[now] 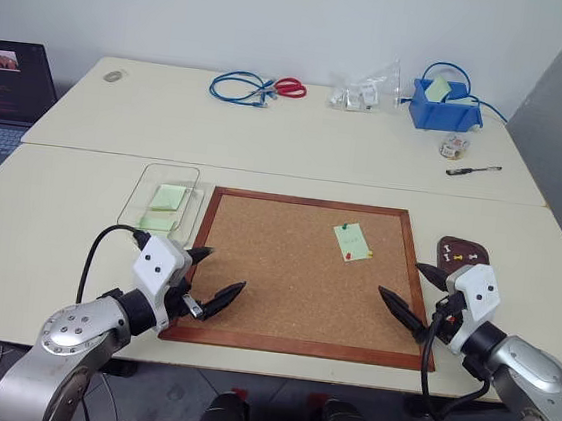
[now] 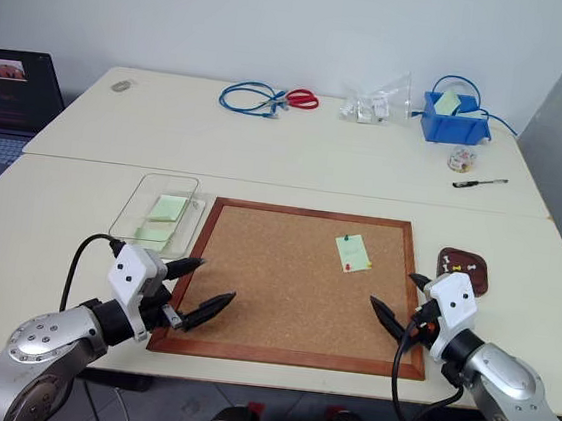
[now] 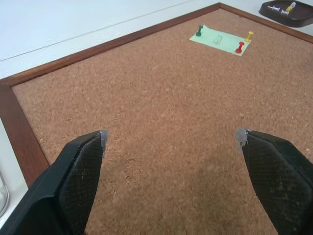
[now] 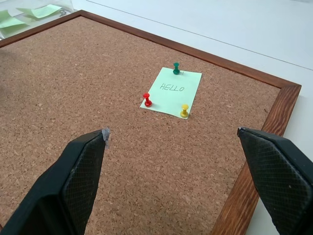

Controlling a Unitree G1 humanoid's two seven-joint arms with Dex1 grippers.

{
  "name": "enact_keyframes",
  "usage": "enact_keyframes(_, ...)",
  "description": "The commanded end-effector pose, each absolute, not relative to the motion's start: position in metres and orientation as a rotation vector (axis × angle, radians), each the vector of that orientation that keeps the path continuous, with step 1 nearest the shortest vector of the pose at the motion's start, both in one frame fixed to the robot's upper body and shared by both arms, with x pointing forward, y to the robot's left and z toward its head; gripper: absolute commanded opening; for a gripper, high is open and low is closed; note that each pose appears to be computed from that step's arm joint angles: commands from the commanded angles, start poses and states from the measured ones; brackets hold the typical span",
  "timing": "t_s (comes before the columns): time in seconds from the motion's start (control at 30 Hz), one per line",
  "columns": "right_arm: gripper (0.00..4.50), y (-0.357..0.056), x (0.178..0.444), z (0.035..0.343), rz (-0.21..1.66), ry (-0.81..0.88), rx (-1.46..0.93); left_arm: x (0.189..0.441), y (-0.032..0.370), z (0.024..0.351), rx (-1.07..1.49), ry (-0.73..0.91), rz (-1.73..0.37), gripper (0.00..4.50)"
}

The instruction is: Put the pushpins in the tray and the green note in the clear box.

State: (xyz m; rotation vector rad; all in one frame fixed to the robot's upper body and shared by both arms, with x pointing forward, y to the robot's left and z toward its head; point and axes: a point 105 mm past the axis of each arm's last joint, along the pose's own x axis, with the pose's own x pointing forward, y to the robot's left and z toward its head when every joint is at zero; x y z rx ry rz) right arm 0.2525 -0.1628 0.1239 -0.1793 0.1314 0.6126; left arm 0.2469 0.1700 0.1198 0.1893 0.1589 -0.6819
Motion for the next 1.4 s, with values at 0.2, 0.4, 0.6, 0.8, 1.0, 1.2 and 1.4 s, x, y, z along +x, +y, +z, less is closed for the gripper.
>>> enact_keyframes(0.2, 4.50, -0.160, 0.260, 0.141, 0.631, 0.062, -0.215, 0.259, 0.161, 0.153, 0.223, 0.035, -0.783, 4.03)
enact_keyframes(0.4, 4.50, -0.157, 0.266, 0.147, 0.710, 0.051, -0.248, 0.271, 0.160, 0.152, 0.260, 0.054, -0.896, 2.96)
enact_keyframes(0.6, 4.50, -0.159, 0.280, 0.154, 0.774, 0.044, -0.284, 0.277, 0.157, 0.139, 0.295, 0.093, -1.006, 1.85)
enact_keyframes(0.8, 4.50, -0.156, 0.286, 0.158, 0.825, 0.039, -0.291, 0.281, 0.150, 0.135, 0.297, 0.088, -1.054, 0.69)
enact_keyframes(1.0, 4.50, -0.149, 0.290, 0.159, 0.850, 0.028, -0.298, 0.286, 0.149, 0.129, 0.297, 0.096, -1.071, 0.01)
enact_keyframes(1.2, 4.50, -0.143, 0.301, 0.163, 0.858, 0.010, -0.286, 0.290, 0.152, 0.109, 0.314, 0.148, -1.055, 0.01)
enact_keyframes(1.4, 4.50, -0.134, 0.315, 0.169, 0.856, 0.003, -0.270, 0.284, 0.155, 0.076, 0.400, 0.289, -1.062, 0.01)
